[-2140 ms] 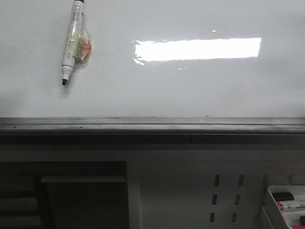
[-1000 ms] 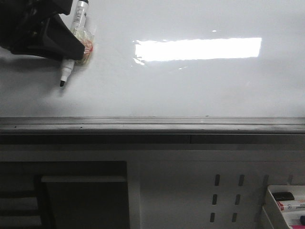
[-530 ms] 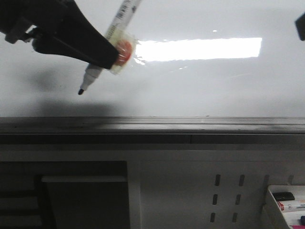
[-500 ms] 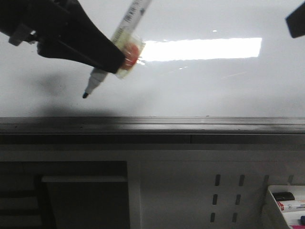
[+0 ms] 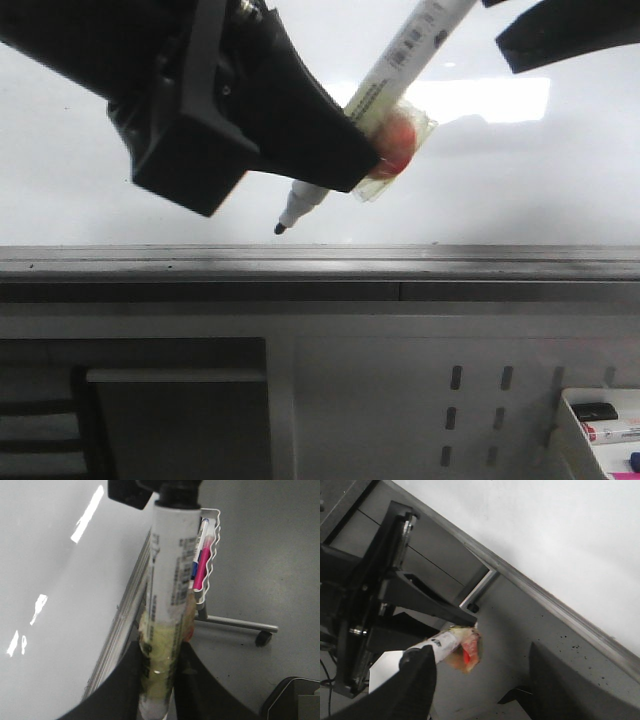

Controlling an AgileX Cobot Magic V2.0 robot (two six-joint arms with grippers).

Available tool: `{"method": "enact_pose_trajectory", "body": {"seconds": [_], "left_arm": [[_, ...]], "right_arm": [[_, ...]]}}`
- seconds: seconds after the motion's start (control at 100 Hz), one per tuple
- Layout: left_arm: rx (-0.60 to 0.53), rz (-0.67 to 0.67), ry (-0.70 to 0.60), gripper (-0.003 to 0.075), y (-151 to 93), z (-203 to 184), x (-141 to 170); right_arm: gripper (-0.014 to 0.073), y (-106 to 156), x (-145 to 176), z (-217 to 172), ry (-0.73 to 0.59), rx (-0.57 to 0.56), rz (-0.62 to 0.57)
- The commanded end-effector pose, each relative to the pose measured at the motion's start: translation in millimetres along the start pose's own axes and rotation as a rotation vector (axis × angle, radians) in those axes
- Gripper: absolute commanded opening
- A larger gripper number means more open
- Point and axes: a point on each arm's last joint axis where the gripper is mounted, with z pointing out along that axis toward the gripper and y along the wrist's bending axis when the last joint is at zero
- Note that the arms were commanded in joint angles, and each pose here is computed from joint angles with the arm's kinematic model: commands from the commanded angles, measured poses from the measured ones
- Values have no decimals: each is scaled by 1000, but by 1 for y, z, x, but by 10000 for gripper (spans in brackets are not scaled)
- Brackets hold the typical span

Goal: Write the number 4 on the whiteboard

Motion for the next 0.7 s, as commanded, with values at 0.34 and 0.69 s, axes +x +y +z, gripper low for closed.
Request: {"method": "enact_pose_trajectory", "body": {"seconds": [0.34, 0.69], "left_arm": [[-86, -44, -71, -20, 13, -10, -15], [-102, -24, -36, -20, 20, -7, -8]], "right_arm": [[375, 15, -34, -9, -93, -30, -84], [375, 18, -37, -25, -50, -67, -63]]}}
